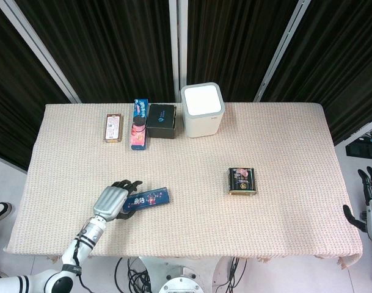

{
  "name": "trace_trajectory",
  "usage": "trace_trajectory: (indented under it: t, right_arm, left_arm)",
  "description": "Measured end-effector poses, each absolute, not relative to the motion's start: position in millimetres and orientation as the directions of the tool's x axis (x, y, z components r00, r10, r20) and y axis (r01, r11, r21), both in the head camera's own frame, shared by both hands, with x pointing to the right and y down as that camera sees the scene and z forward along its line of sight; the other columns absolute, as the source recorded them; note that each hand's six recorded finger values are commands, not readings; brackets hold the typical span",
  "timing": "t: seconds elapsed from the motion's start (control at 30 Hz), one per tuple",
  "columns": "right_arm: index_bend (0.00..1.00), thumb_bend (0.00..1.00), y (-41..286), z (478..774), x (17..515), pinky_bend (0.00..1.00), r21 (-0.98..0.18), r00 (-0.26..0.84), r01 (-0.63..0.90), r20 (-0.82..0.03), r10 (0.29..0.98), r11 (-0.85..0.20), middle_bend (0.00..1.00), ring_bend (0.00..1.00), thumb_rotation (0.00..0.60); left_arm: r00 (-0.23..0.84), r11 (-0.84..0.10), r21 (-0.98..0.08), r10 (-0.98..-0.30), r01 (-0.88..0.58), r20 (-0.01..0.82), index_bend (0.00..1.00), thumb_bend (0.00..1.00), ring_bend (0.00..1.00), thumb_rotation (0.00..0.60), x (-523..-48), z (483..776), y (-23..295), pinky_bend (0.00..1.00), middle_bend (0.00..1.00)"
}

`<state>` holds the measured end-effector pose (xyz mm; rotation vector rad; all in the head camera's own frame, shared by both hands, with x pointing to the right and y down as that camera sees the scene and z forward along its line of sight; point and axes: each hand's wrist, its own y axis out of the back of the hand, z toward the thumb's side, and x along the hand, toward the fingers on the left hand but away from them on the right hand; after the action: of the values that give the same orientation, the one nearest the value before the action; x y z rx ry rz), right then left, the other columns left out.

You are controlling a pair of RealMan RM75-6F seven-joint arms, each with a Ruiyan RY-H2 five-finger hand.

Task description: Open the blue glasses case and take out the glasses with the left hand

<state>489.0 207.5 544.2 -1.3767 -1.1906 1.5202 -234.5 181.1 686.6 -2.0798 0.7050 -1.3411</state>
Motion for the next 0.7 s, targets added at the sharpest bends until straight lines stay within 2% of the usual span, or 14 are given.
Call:
trace_trajectory:
  t: [0.7]
  right_arm:
    - [0.00,0.27,207.0,547.3,490.5,0.00,-0.957,-0.150,0.041,-0.289,0.946,-0.286,0.00,0.00,0.600]
  left_arm:
    - [0.341,-0.717,-0.676,-0.686,-0.168,0.643,0.18,0.38,0.18,0.600,-236.9,690.8,179.1,0.26,0.36]
